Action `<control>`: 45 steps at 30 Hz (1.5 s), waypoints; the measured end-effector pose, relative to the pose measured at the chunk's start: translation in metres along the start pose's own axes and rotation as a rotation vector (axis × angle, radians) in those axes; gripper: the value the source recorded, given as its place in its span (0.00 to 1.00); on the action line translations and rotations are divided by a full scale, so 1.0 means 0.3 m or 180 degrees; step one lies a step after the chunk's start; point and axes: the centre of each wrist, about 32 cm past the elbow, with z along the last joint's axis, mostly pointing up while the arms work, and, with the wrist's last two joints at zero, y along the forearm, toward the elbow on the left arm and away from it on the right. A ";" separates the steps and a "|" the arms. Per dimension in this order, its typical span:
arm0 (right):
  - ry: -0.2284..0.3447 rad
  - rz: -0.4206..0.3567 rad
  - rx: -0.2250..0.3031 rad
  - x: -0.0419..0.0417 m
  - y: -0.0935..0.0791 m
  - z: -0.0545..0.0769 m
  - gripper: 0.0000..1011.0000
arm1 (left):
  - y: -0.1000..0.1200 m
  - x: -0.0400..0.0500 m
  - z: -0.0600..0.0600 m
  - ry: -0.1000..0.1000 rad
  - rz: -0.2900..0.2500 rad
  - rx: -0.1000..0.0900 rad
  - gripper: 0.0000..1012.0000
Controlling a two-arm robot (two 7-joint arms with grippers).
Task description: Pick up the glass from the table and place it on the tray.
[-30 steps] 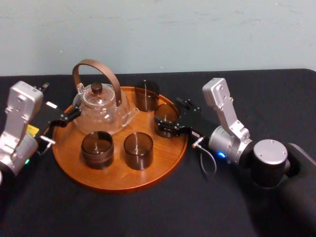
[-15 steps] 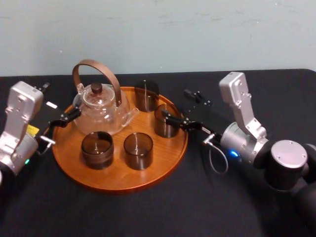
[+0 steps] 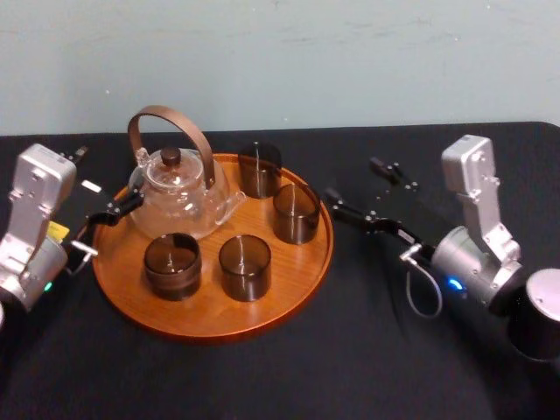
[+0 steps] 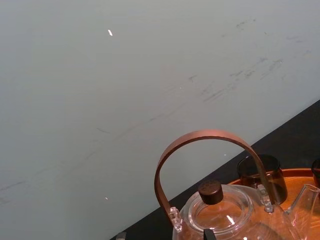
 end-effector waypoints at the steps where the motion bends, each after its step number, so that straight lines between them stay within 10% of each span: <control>1: -0.0021 -0.0059 0.0006 0.006 -0.014 -0.003 0.99 | 0.000 0.000 0.000 0.0000 0.0000 0.0000 0.99; 21: -0.0091 -0.0459 -0.0074 0.064 -0.092 -0.044 0.99 | 0.000 0.000 0.000 0.0000 0.0000 0.0000 0.99; 45: -0.0095 -0.0477 -0.0098 0.065 -0.089 -0.046 0.99 | 0.000 0.000 0.000 0.0000 0.0000 0.0000 0.99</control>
